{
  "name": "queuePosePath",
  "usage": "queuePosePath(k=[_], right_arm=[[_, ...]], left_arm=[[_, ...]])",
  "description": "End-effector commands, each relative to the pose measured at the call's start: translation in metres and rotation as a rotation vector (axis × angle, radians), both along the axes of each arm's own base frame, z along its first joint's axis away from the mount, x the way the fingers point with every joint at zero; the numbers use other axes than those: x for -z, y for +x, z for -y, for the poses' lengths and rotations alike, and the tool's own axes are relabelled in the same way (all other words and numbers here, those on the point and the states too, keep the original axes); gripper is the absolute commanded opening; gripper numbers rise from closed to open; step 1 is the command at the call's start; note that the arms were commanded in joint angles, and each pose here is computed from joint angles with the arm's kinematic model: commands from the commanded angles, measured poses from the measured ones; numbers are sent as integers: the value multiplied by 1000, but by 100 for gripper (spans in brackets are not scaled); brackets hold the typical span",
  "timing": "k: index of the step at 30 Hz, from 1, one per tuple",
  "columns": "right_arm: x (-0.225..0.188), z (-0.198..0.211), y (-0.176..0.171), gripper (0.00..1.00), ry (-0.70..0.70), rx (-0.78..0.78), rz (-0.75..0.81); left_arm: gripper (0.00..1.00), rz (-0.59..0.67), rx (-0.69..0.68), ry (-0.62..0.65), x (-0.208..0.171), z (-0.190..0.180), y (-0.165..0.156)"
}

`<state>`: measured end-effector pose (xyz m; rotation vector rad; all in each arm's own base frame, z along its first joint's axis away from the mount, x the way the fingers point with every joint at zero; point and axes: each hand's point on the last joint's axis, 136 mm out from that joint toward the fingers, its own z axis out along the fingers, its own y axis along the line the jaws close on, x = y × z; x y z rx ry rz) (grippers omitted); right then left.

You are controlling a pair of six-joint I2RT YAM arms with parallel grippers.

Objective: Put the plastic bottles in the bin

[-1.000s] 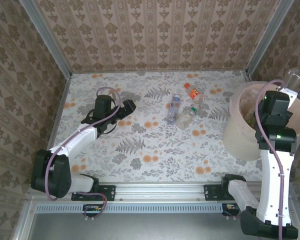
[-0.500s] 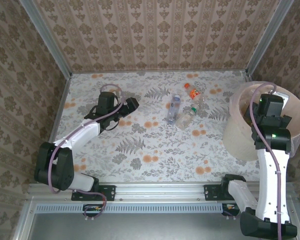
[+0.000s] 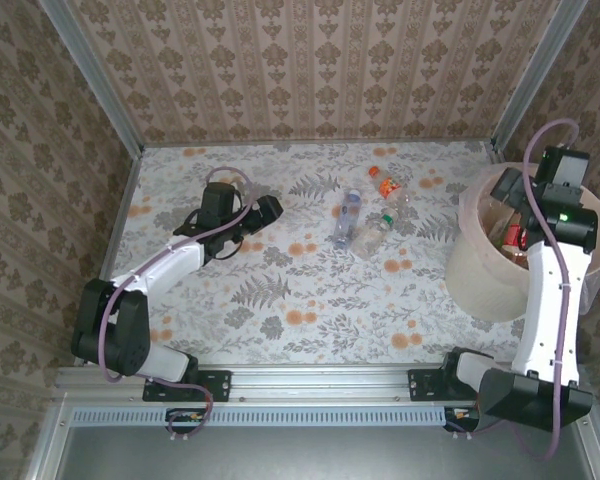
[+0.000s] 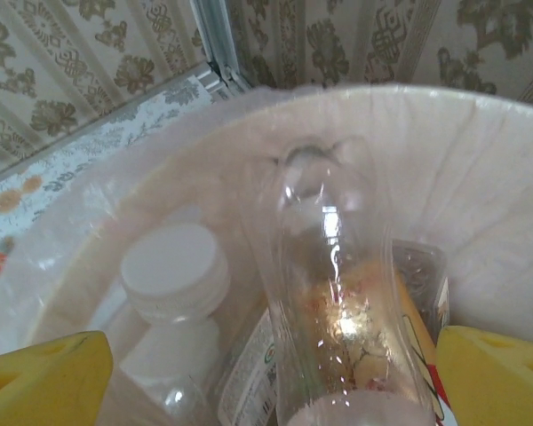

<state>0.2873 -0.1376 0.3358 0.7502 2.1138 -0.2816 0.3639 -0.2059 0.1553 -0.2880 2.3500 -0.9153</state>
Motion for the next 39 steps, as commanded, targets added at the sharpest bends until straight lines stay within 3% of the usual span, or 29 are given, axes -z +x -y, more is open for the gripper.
queuePosePath(k=[1, 4, 10, 17, 27, 39], right_arm=[[-13, -26, 10, 99, 7, -92, -13], [-24, -63, 34, 100, -76, -199, -22], [-24, -128, 82, 100, -109, -368, -14], [15, -211, 116, 100, 42, -635, -23], [122, -246, 125, 100, 241, -476, -81], [217, -267, 121, 97, 317, -356, -167]], left_arm=[[100, 20, -9, -11, -11, 2, 1], [100, 24, 15, -16, -15, 6, 3], [100, 18, 39, -6, -16, 14, 2], [100, 5, 11, 16, -11, 7, -1], [100, -29, 1, 23, -4, 4, -6], [100, -43, -2, 20, 1, 2, -11]])
